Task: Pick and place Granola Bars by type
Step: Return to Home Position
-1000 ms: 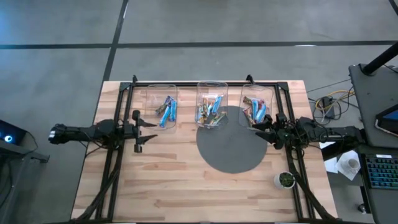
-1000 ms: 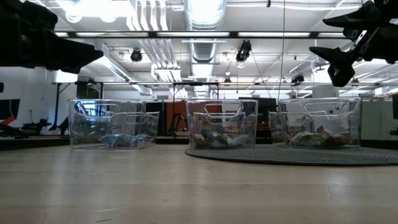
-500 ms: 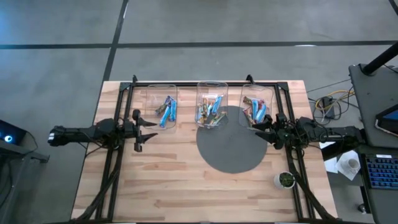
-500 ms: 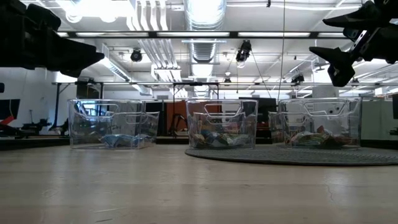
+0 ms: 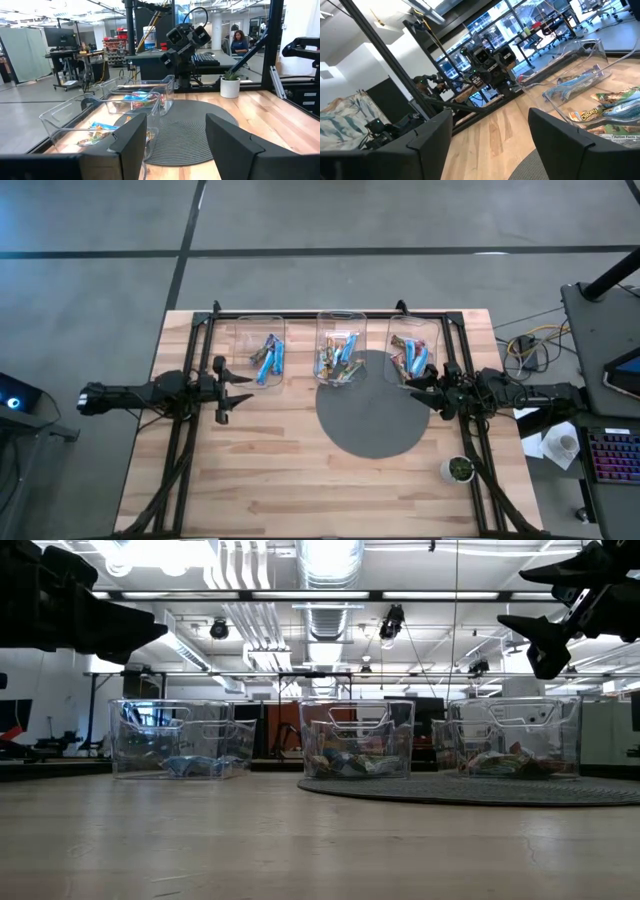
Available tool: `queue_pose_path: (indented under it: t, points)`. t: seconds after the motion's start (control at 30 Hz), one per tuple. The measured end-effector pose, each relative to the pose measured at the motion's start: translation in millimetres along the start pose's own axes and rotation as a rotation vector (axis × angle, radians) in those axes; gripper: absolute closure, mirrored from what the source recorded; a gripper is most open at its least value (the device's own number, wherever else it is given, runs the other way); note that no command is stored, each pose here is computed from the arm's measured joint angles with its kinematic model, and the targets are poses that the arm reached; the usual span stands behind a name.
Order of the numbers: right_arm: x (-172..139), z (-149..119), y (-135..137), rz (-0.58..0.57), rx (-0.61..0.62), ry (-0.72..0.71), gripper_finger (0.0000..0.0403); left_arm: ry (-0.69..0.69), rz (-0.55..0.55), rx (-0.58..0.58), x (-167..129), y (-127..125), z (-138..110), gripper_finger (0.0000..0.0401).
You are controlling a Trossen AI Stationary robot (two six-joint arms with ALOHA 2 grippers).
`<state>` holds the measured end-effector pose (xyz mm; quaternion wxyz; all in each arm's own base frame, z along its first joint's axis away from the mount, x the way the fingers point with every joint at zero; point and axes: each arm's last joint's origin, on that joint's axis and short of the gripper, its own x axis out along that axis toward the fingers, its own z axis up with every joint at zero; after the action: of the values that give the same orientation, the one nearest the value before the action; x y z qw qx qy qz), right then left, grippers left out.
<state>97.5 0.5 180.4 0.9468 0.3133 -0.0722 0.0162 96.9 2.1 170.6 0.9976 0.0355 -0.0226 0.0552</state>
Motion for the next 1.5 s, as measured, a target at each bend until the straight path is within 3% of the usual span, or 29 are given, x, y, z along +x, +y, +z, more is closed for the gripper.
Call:
queue_pose_path:
  t: [0.53,0.67,0.87,0.93,1.07,1.27,1.5]
  points:
    - [0,0,0,0.000,-0.009,0.000,0.0153,-0.009,-0.001,-0.001,0,0,1,0.0215]
    - [0,0,0,0.002,-0.130,0.000,0.0152,-0.010,-0.001,-0.001,0,0,1,0.0215]
    - [-2,2,6,0.089,-0.500,-0.028,0.0156,-0.010,-0.001,-0.002,0,0,1,0.0215]
    - [-2,3,8,0.135,-0.553,-0.029,0.0156,-0.011,-0.001,-0.002,0,0,1,0.0215]
    - [-2,0,12,0.205,-0.541,-0.004,0.0153,-0.010,-0.002,-0.002,0,0,1,0.0215]
    - [-2,-5,9,0.193,-0.612,0.050,0.0153,-0.008,-0.002,-0.001,0,0,1,0.0215]
    - [-2,-5,9,0.184,-0.451,0.065,0.0159,-0.003,-0.002,-0.001,0,0,1,0.0215]
